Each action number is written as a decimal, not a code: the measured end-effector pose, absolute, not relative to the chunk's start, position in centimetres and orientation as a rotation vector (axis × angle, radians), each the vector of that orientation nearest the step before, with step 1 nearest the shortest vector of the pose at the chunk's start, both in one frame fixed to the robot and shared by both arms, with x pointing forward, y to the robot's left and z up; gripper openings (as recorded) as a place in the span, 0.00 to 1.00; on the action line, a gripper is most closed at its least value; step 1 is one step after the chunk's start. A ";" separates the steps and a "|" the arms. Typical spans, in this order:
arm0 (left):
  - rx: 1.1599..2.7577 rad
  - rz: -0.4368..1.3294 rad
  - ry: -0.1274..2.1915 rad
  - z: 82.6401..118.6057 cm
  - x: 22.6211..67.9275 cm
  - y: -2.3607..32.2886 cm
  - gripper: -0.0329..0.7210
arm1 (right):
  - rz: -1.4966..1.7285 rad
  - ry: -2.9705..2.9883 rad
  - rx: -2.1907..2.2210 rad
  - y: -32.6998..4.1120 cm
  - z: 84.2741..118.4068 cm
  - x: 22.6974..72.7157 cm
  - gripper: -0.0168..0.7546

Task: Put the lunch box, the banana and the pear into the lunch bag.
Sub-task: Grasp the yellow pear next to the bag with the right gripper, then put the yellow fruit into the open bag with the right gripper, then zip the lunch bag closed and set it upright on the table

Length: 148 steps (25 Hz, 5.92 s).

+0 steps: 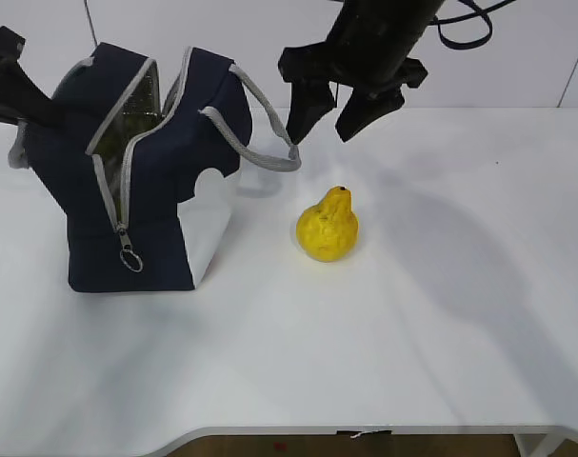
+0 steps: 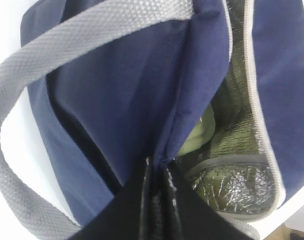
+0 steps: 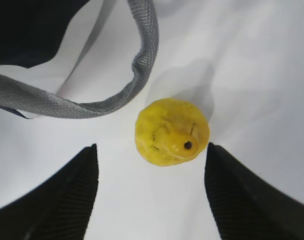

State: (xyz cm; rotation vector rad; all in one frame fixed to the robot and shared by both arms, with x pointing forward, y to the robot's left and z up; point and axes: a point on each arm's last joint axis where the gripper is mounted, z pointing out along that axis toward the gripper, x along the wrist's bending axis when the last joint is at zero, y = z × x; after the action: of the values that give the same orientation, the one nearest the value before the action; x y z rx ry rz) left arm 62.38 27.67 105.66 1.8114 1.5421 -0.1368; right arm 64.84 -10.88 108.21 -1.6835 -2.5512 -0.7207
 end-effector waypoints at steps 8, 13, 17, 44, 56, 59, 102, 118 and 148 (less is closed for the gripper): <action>1.849 -0.118 1.548 105.5 62.3 27.9 0.06 | -0.581 -2.659 -1.713 -11.3 106.4 65.5 0.70; 1.854 -0.116 1.549 105.4 62.3 27.9 0.06 | -0.473 -2.649 -1.712 -11.0 103.0 66.6 0.70; 1.855 -0.115 1.549 105.4 62.3 27.9 0.06 | -0.413 -2.646 -1.710 -10.9 101.3 67.0 0.70; 1.864 -0.115 1.550 105.4 62.2 28.0 0.06 | -0.330 -2.646 -1.707 -10.9 98.8 67.6 0.60; 1.865 -0.115 1.550 105.4 62.2 28.0 0.06 | -0.336 -2.637 -1.715 -10.7 98.8 67.6 0.46; 1.865 -0.115 1.550 105.4 62.2 28.0 0.06 | -0.341 -2.629 -1.724 -10.7 98.8 67.6 0.42; 1.740 -0.214 1.498 106.2 62.3 27.0 0.06 | -1.259 -2.257 -1.567 -8.2 113.8 64.3 0.41; 1.693 -0.277 1.457 106.7 62.2 26.5 0.06 | -1.492 -1.921 -1.480 -4.9 107.9 68.7 0.41; 1.639 -0.271 1.434 107.1 62.5 26.3 0.06 | -1.421 -2.263 -1.345 -5.6 110.8 68.1 0.73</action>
State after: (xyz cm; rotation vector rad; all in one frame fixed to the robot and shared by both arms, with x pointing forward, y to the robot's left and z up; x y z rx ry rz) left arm 62.51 26.30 107.10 1.6390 1.4338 -0.2708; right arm 68.14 -5.61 110.79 -1.3453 -2.2627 -1.4207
